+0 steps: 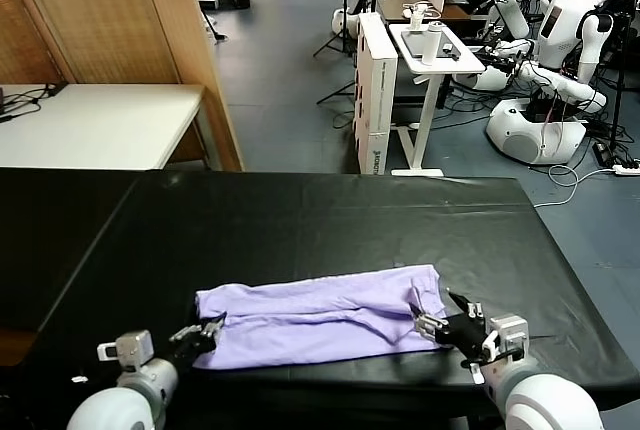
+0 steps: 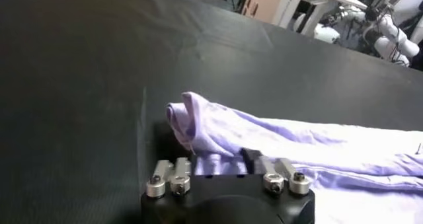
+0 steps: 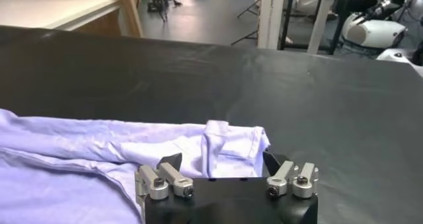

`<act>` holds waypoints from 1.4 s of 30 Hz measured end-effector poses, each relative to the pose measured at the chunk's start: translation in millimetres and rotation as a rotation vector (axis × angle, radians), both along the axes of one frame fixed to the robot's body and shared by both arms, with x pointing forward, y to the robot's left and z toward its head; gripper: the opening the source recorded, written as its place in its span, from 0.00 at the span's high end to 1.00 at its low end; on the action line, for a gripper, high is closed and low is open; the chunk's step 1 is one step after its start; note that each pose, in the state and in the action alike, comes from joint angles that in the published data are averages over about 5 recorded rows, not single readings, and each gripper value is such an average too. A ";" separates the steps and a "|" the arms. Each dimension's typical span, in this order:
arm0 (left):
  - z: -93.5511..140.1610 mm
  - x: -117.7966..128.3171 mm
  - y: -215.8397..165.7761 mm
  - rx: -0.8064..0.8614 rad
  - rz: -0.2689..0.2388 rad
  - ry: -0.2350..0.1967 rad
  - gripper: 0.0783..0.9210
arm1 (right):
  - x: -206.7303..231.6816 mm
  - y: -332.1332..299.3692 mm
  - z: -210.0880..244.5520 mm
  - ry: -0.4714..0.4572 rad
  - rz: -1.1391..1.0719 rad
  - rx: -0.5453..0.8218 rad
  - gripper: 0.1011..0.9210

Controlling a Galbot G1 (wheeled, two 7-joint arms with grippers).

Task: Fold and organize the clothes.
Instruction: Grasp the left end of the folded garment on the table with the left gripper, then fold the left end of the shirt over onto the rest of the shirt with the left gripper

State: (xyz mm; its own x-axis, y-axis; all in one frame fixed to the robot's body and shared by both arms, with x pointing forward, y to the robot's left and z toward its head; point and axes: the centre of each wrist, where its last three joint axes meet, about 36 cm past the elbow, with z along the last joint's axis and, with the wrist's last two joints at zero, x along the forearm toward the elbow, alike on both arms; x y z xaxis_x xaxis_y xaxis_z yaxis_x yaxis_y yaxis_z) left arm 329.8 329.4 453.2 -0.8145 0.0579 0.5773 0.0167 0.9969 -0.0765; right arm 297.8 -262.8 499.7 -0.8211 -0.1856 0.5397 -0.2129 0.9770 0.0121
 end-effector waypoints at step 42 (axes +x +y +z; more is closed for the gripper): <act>59.4 -2.8 -92.1 -0.108 -0.411 -0.149 0.89 | -17.0 -17.7 14.0 -0.028 -0.093 0.035 0.02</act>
State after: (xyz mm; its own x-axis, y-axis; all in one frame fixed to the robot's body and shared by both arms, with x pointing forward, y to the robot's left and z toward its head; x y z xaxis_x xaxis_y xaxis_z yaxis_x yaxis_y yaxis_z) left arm 327.1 237.2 512.5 -0.7851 0.4473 0.4285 0.4283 0.8917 -0.1461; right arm 280.8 -280.5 513.8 -0.8506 -0.1260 0.5105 -0.1215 0.9917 0.0423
